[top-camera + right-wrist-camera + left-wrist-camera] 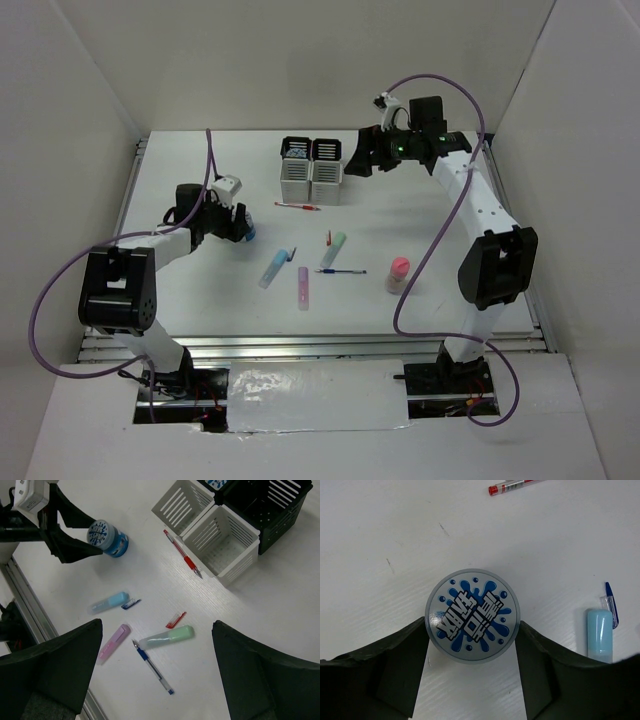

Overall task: Sort the stationery into containers
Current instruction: Pick up the stationery from the center of the board.

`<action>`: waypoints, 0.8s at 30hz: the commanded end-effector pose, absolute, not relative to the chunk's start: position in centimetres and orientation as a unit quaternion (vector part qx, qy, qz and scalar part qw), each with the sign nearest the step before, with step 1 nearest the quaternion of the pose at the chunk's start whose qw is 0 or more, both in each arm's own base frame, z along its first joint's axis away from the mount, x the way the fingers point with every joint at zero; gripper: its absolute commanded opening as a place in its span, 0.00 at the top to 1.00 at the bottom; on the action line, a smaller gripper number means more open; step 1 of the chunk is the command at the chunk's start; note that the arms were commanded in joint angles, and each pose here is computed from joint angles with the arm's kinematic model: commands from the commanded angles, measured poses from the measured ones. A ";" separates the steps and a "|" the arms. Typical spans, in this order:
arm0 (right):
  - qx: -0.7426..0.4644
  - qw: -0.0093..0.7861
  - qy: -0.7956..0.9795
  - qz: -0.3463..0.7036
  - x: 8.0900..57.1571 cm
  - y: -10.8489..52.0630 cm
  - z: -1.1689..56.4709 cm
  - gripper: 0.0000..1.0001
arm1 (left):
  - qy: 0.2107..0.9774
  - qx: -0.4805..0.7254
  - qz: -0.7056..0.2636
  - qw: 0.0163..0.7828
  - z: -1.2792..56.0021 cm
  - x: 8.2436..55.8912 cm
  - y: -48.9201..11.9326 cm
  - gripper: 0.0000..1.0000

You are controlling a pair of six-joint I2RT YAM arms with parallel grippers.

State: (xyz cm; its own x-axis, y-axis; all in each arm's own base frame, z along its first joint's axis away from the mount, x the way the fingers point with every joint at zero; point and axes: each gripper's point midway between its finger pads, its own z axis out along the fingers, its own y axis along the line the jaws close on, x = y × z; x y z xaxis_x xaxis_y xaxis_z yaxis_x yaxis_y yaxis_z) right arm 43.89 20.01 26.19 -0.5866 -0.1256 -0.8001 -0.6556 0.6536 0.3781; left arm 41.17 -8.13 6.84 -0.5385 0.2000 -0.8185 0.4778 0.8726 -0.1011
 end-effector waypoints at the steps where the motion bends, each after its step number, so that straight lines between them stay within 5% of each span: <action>1: -0.245 0.389 0.817 0.347 43.4 19.9 26.4 0.04 | 0.853 0.195 -0.155 0.458 8.2 42.5 -8.2 0.28; 13: -0.244 0.381 0.821 0.349 42.4 19.7 25.3 0.06 | 0.834 0.201 -0.162 0.489 11.8 44.1 -8.3 0.49; 24: -0.243 0.378 0.823 0.349 42.0 19.6 24.6 0.07 | 0.821 0.195 -0.166 0.510 13.7 44.3 -8.0 0.58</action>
